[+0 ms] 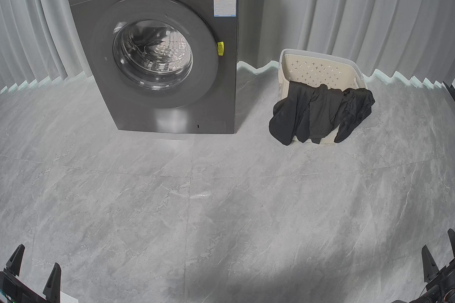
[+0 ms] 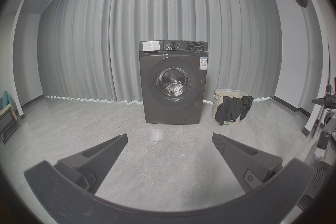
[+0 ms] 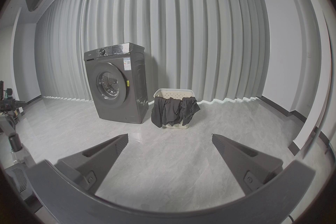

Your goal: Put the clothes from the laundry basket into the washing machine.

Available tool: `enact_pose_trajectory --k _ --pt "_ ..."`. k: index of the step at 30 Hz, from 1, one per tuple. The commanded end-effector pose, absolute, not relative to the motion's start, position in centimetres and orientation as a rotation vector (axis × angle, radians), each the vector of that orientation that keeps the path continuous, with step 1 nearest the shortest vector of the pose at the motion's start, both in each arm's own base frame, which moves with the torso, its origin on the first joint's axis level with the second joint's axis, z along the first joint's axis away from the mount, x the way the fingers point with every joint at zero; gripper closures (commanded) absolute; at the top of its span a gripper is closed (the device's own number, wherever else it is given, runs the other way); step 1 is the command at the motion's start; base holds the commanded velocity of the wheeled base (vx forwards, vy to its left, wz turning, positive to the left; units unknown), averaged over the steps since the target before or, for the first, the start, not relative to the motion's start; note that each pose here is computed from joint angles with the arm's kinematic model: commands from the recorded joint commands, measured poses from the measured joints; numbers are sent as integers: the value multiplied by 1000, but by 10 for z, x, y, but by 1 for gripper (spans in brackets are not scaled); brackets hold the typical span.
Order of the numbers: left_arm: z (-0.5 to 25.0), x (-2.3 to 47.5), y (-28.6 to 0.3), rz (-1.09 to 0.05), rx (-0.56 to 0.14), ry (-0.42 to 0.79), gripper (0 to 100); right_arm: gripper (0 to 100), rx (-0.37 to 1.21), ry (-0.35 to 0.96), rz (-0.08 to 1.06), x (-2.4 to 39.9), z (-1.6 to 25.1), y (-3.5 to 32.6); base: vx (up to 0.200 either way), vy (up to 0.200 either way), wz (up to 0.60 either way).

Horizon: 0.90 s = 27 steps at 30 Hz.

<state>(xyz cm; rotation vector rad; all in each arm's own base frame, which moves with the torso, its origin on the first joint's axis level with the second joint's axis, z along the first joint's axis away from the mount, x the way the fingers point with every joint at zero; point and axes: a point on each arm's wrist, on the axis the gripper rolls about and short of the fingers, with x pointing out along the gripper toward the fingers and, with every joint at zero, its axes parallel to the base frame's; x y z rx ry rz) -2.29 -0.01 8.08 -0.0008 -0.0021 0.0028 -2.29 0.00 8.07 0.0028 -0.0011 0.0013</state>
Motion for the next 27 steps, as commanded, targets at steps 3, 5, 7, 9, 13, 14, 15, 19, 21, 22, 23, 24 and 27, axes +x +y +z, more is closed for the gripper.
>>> enact_pose_trajectory --k 3,5,7,9,13,14,15,19,21,22,23,24,27 --pt "76 -23 0 3 -3 -2 0 0 5 0 2 -23 75 0 0 0 0" --pt "76 -23 0 3 -3 -2 0 0 3 0 2 -23 75 0 0 0 0" --pt "76 -23 0 3 -5 -3 0 0 3 2 2 -23 75 0 0 0 0" --pt "76 -23 0 3 -5 -2 0 0 2 2 2 -23 75 0 0 0 0" --pt "76 -23 0 2 -12 -3 0 0 2 2 2 -23 75 0 0 0 0" --pt "76 -23 0 2 -14 -3 0 0 2 2 2 -23 75 0 0 0 0" --pt "76 -23 0 2 -14 -3 0 0 2 2 2 -23 75 0 0 0 0" --pt "76 -23 0 2 -12 -3 0 0 3 0 2 -23 75 0 150 0 0" --pt "76 -23 0 2 -12 -3 0 0 3 0 2 -23 75 0 200 0 0" --pt "76 -23 0 2 -12 -3 0 0 3 0 2 -23 75 0 200 0 0" --pt "76 -23 0 3 -12 -3 0 0 3 0 2 -23 75 0 200 0 0" --pt "76 -23 0 3 -12 -3 0 0 3 0 2 -23 75 0 200 0 0" --pt "76 -23 0 3 -14 -3 0 0 3 0 2 -23 75 0 200 0 0"
